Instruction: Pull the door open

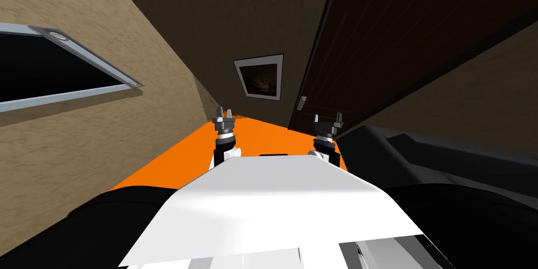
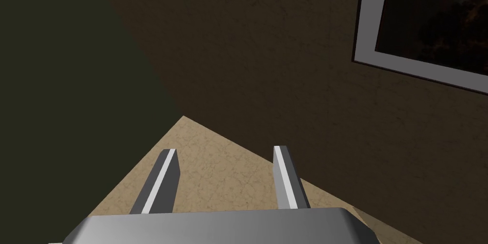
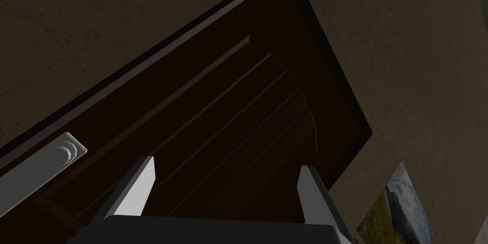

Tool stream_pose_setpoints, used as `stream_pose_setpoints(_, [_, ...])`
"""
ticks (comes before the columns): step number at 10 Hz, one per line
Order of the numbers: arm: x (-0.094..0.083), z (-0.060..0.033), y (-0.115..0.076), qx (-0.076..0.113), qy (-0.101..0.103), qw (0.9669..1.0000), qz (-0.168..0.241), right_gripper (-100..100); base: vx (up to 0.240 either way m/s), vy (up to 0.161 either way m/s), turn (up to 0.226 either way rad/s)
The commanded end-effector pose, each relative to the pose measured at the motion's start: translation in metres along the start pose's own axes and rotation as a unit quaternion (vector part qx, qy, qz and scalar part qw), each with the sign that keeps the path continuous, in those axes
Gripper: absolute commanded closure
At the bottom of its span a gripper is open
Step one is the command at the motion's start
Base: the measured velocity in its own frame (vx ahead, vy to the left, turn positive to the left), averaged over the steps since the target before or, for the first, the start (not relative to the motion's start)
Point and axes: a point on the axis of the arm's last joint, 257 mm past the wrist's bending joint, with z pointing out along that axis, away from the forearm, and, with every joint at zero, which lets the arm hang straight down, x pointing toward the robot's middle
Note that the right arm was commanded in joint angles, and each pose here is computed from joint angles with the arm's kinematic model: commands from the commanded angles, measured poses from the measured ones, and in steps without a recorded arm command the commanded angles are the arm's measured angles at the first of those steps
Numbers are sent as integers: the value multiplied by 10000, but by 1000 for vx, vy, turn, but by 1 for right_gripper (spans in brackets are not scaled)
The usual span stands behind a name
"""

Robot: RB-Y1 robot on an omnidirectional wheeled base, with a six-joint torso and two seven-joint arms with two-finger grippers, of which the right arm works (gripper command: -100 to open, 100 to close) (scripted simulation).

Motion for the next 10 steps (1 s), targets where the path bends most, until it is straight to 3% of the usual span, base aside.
stream_pose_setpoints(1, [-125,-34,-45,37,-157,9996,211,-100,88,-38,141])
stream_pose_setpoints(5, [-440,-133,-122,93,-558,9959,699,-100,89,-44,138])
stream_pose_setpoints(10, [-838,-291,-205,96,-1086,9856,1289,-100,86,-49,144])
